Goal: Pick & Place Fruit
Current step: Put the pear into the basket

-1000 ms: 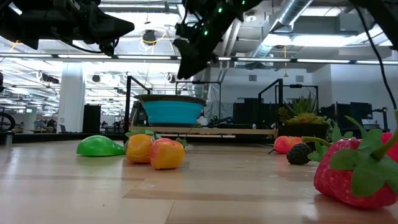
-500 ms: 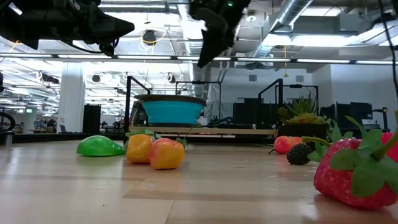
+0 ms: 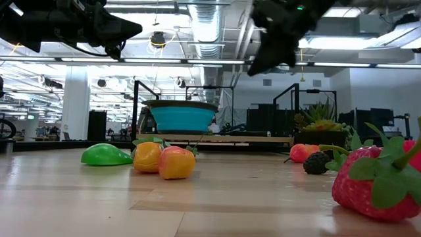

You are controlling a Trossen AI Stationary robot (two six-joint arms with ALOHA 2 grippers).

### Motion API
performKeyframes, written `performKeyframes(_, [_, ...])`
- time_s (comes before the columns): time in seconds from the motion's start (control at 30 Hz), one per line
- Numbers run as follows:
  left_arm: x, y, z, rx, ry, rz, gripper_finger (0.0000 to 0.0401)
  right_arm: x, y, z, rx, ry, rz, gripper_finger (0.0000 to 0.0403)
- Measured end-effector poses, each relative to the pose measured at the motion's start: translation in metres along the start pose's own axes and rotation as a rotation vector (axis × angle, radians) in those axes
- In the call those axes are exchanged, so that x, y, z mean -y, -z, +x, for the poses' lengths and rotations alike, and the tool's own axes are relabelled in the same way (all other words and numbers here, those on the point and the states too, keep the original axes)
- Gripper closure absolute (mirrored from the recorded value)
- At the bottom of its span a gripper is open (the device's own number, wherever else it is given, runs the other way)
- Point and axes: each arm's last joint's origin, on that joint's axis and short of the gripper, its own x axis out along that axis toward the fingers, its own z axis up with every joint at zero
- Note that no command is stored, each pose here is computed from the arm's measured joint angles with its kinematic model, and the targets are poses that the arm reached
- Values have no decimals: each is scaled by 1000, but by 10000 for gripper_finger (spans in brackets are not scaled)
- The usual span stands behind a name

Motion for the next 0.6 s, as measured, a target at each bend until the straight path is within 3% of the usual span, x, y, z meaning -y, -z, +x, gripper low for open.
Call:
performKeyframes(0.2, [0,0,0,0,0,0,399,-1,31,-19,-39,33,178,402])
performKeyframes(0.6, [0,0,0,0,0,0,399,-4,81,-37,-213,382,551,402])
